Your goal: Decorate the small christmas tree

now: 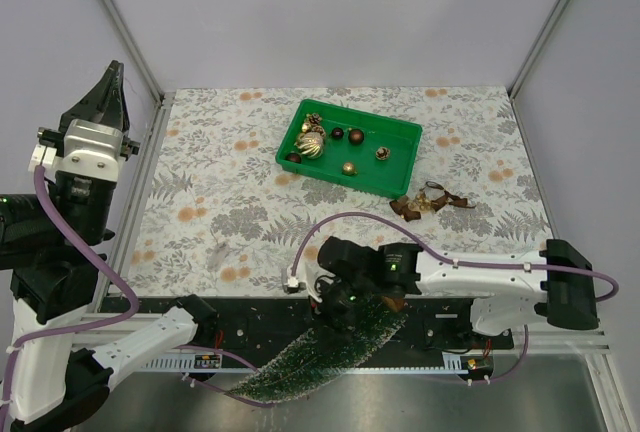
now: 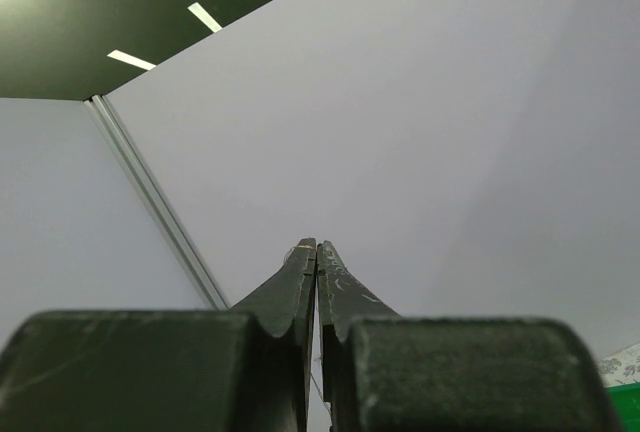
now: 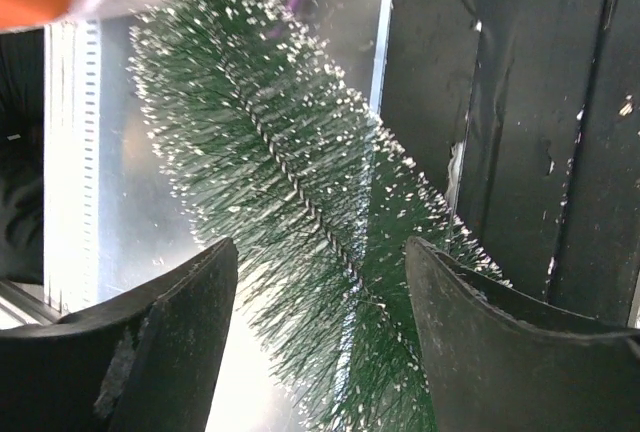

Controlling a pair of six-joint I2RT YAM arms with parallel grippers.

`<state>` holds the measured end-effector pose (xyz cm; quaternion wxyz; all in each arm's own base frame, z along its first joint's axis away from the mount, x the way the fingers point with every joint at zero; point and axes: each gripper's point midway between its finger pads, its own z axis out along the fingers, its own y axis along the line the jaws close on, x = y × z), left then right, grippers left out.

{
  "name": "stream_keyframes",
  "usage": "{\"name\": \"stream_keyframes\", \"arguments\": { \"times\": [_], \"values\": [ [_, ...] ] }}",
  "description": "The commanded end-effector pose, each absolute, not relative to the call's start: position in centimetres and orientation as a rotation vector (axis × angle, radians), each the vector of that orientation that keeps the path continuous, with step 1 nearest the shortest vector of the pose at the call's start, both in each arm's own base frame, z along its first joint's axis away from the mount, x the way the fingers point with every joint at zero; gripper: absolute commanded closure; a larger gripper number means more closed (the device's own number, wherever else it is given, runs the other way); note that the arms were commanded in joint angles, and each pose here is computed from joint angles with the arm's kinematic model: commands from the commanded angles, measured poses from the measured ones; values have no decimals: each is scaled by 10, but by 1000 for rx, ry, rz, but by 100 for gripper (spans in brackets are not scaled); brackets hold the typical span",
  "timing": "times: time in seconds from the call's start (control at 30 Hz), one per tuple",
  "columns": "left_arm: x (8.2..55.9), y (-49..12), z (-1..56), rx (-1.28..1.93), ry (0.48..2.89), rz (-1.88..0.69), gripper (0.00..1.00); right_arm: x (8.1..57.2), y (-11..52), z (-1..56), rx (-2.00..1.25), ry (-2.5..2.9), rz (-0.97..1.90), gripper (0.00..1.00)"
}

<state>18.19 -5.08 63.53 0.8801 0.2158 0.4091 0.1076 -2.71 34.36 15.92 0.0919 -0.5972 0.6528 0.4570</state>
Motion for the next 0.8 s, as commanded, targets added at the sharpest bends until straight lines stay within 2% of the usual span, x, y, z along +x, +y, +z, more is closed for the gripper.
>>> {"name": "stream_keyframes", "arguments": {
  "times": [0.0, 0.07, 0.13, 0.27, 0.43, 0.53, 0.67, 0.77],
  "values": [
    [181, -49, 643, 427, 837, 224, 94, -25, 348, 154, -1808, 1933, 1289, 27],
    [182, -49, 642, 427, 839, 223, 94, -22, 348, 146, -1810, 1961, 1259, 35],
    [181, -49, 643, 427, 835, 223, 94, -21, 349, 142, -1811, 1981, 1243, 53],
    [179, -48, 645, 421, 832, 222, 94, -14, 351, 137, -1803, 1998, 1188, 99],
    [181, -49, 644, 428, 838, 222, 94, 8, 355, 159, -1745, 1906, 1070, 100],
    [181, -49, 642, 430, 844, 224, 94, 37, 358, 195, -1619, 1801, 987, 100],
    [181, -48, 639, 431, 849, 224, 94, 84, 360, 255, -1381, 1680, 994, 100],
    [178, -46, 640, 427, 845, 226, 93, 113, 360, 279, -1231, 1627, 992, 100]
  ]
}}
